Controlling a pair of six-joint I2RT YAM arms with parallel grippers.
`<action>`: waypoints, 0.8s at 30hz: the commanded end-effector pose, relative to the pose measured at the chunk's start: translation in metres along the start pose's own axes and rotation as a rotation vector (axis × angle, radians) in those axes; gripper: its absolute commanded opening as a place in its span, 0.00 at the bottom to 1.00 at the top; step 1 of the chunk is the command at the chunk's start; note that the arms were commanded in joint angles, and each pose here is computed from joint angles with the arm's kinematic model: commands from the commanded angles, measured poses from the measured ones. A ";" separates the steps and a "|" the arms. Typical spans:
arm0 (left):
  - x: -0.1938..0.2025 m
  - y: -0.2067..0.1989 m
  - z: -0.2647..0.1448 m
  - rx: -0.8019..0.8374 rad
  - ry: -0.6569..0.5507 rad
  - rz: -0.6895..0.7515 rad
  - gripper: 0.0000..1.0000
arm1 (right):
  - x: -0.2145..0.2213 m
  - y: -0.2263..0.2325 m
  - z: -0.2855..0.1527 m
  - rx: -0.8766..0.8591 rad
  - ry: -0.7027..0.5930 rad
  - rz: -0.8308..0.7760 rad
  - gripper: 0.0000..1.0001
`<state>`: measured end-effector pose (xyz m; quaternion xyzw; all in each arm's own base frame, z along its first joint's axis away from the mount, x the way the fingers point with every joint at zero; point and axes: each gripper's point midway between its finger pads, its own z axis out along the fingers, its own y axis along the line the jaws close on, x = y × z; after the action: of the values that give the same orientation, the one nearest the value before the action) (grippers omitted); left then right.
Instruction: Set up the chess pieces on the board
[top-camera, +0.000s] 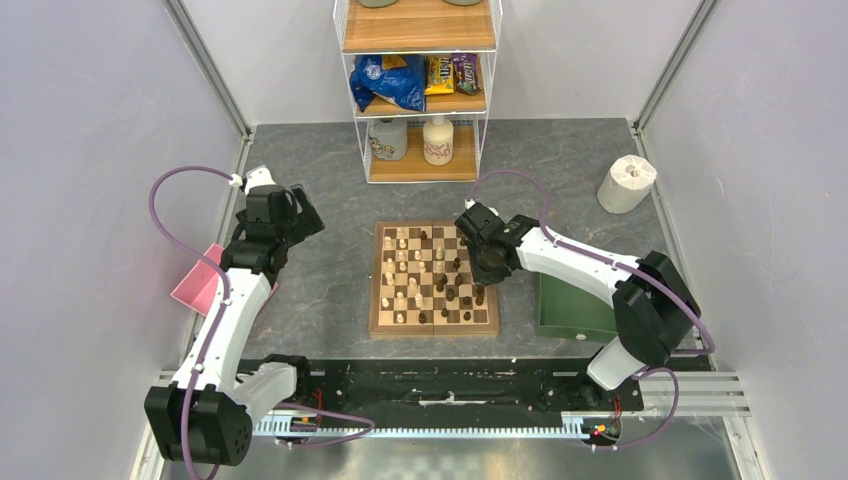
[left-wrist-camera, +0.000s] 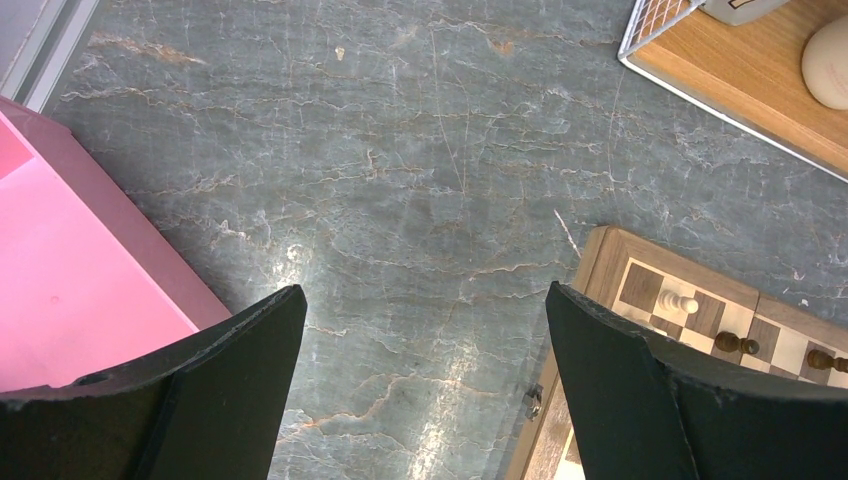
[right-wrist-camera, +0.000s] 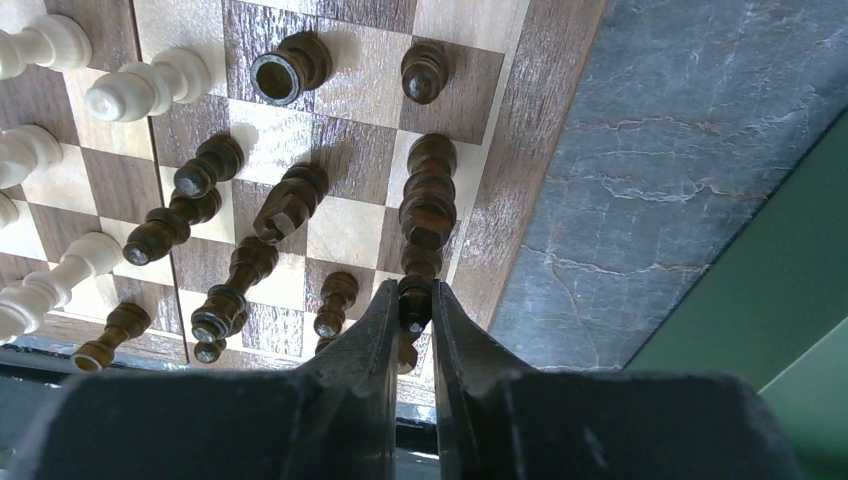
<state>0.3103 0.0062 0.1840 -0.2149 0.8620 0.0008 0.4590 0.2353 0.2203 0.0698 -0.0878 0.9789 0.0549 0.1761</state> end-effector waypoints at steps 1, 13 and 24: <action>-0.009 -0.004 -0.002 0.025 -0.040 -0.006 0.97 | -0.002 0.005 0.006 -0.014 -0.016 0.009 0.17; -0.009 -0.004 -0.003 0.024 -0.041 -0.008 0.97 | -0.007 0.006 0.009 -0.014 -0.041 0.012 0.20; -0.008 -0.005 -0.001 0.028 -0.038 -0.006 0.97 | -0.014 0.009 -0.011 -0.032 -0.070 -0.006 0.43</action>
<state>0.3110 0.0059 0.1839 -0.2147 0.8614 -0.0003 0.4603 0.2400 0.2265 0.0661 -0.0899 0.9763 0.0634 0.1866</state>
